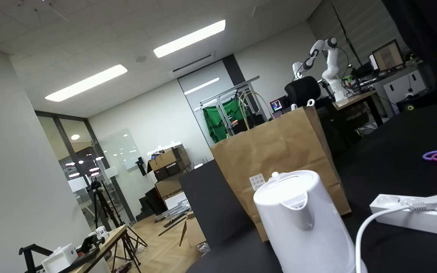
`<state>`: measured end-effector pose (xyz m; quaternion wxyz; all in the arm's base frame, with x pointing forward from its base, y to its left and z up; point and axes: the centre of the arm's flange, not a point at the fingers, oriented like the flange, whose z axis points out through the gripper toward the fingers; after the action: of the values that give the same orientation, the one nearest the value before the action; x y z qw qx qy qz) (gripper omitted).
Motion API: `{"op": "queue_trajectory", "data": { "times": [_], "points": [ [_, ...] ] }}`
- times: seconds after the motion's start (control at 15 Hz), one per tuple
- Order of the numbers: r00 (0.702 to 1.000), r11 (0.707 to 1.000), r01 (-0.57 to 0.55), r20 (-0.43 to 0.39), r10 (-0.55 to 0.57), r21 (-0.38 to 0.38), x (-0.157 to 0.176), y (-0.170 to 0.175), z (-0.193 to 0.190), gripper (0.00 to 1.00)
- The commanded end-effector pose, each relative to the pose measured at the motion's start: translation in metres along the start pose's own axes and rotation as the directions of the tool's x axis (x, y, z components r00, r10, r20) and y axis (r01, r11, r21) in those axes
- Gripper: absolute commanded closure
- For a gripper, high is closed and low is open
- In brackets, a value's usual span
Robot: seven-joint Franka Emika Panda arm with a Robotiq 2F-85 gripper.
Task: Put the hangers on the bar
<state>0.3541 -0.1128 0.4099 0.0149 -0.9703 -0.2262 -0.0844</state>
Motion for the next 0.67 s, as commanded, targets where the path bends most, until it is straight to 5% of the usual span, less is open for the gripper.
{"op": "queue_trajectory", "data": {
  "times": [0.0,0.27,0.6],
  "points": [
    [0.986,0.989,0.150,0.075,-0.150,-0.004,0.043,0.037,0.002,0.00],
    [0.952,0.964,0.264,0.155,-0.263,0.019,0.070,0.065,0.011,0.00],
    [0.955,0.969,0.245,0.164,-0.248,0.037,0.066,0.058,0.024,0.00]
  ]
}}
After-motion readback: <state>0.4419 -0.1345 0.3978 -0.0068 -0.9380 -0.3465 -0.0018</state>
